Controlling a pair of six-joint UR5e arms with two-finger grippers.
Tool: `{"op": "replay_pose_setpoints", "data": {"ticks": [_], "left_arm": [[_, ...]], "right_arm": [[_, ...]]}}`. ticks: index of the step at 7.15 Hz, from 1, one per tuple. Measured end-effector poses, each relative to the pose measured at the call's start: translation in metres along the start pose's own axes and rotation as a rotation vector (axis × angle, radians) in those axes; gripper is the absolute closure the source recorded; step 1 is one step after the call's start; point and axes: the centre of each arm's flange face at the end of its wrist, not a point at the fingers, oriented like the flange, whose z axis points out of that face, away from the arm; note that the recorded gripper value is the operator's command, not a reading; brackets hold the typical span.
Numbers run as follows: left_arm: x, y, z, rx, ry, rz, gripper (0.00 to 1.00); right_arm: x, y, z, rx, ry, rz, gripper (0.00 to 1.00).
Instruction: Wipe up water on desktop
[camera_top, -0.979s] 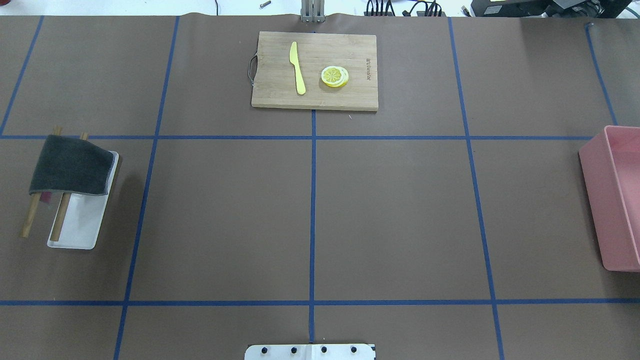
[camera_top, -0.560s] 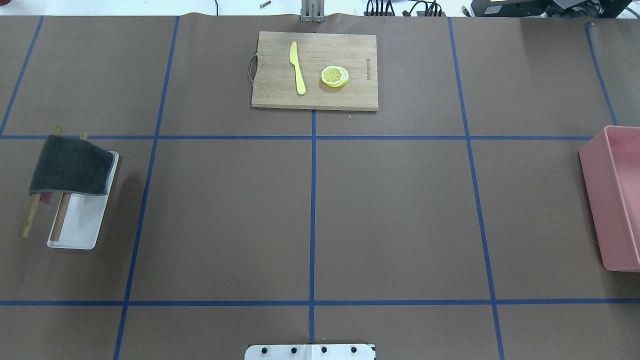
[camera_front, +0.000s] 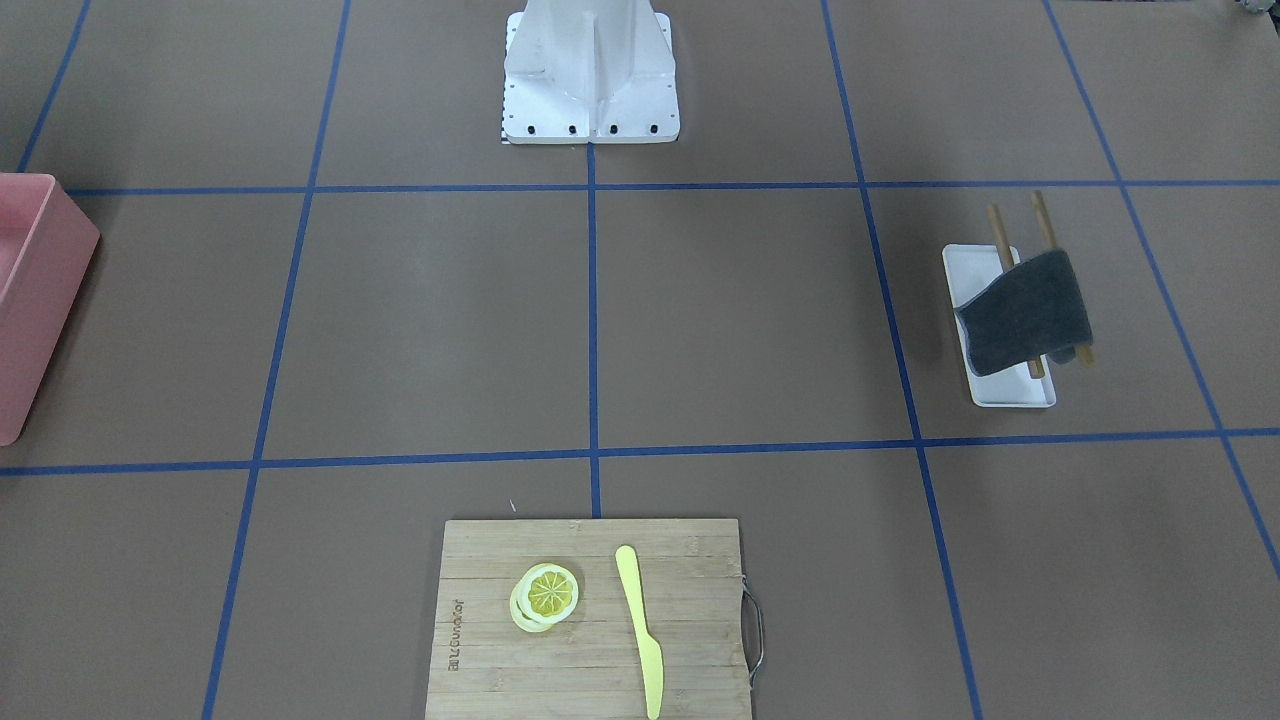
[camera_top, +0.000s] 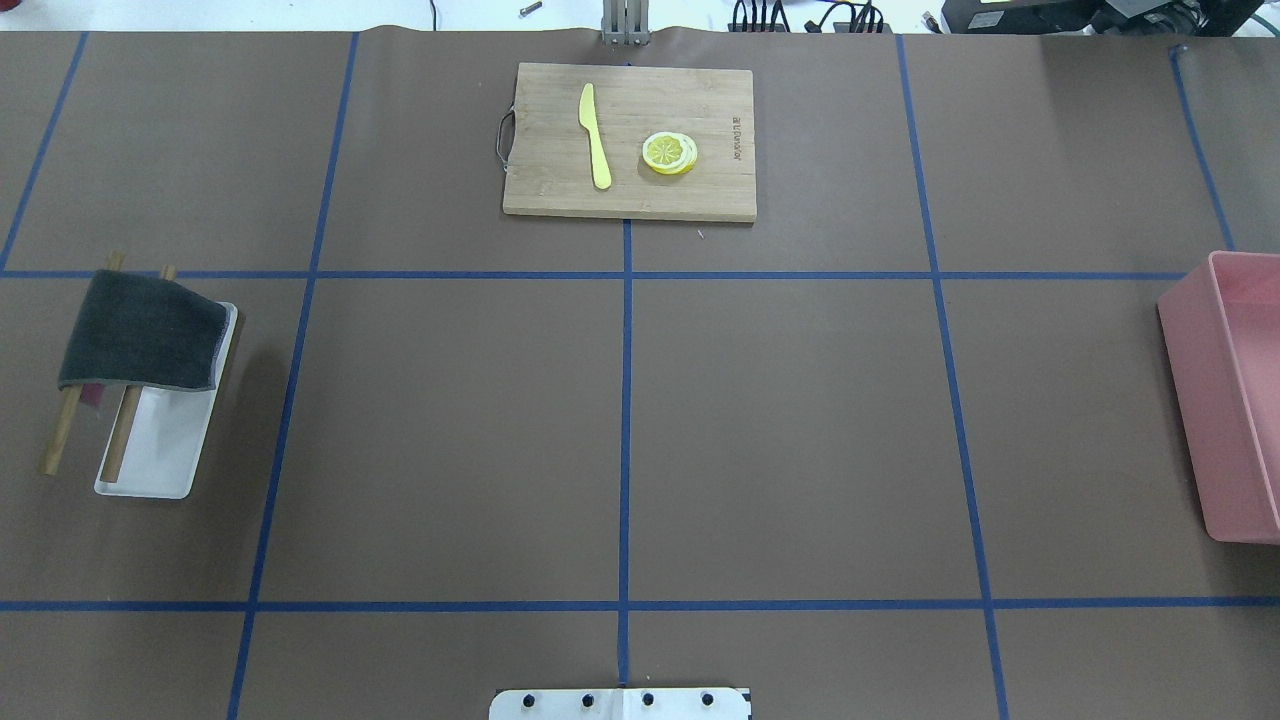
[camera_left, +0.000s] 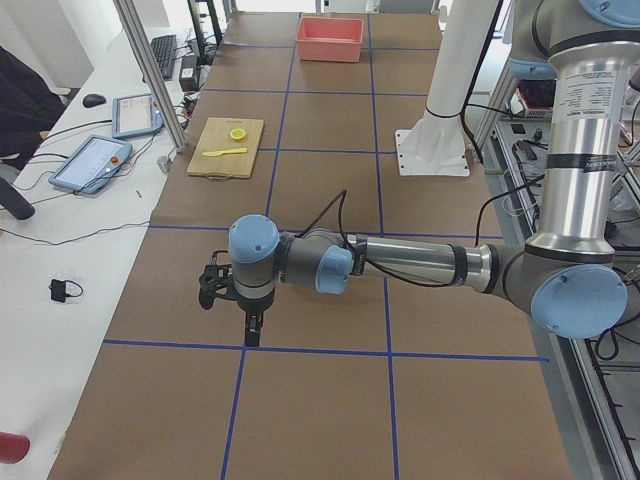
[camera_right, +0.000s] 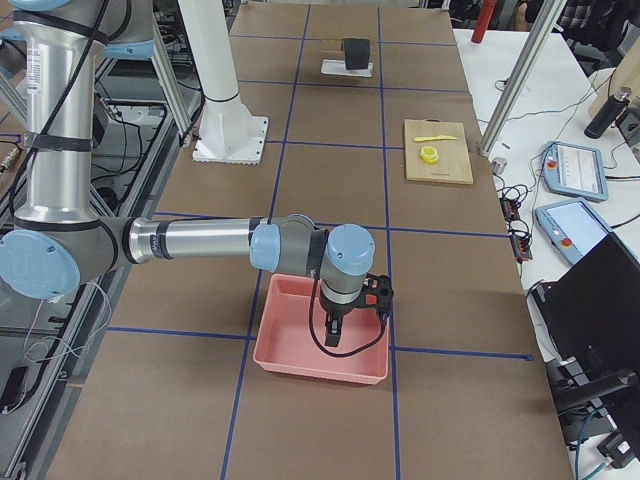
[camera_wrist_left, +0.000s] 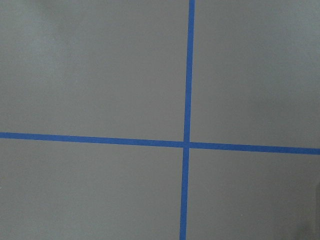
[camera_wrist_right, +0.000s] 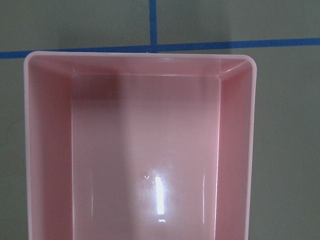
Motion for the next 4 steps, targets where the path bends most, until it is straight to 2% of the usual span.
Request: {"op": "replay_pose_setpoints", "data": {"ticks": [4], "left_arm": [[0.0007,-0.0005,-0.0006,0.002,-0.001,0.002,0.01]], "right_arm": [[-0.0039,-0.0023,-0.0039,0.008,0.001,-0.009,0.00]]}}
